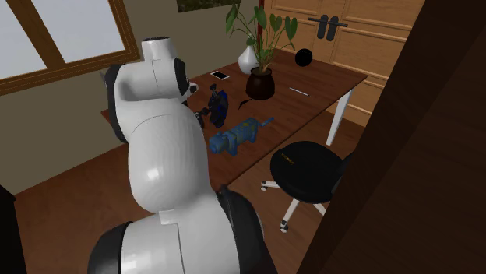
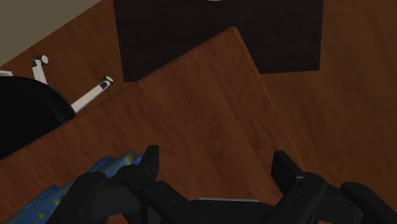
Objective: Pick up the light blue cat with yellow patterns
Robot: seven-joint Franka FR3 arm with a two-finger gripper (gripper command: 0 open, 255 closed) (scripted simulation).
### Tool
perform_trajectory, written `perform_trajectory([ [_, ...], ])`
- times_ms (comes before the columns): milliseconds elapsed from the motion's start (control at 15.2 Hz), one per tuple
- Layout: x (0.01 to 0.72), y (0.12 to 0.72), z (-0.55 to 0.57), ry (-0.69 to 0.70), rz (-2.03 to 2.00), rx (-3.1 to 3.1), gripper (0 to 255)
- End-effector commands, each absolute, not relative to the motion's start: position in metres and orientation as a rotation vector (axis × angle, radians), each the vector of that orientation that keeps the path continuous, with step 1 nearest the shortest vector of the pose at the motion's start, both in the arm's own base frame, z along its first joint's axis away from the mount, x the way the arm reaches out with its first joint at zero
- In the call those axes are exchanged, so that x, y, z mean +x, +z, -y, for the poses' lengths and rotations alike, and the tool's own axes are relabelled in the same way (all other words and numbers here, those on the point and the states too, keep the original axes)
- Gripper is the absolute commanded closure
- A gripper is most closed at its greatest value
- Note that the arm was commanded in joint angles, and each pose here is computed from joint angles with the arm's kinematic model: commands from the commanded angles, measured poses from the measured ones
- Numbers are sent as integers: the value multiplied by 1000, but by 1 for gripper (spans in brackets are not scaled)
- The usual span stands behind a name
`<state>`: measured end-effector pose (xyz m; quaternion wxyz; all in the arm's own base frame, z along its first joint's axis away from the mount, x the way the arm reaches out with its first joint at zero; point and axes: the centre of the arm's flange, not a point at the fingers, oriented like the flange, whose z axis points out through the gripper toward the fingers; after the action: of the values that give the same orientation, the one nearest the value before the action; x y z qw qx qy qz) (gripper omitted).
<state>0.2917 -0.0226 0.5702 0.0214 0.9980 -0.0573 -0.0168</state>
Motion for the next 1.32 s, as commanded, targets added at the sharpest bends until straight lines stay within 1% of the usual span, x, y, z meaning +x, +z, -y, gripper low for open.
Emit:
perform_trajectory([
  [0, 292, 570, 23, -52, 178, 3093, 0],
  [660, 384, 531, 109, -33, 727, 3027, 0],
  [1254, 436, 497, 211, -15, 1206, 2885, 0],
])
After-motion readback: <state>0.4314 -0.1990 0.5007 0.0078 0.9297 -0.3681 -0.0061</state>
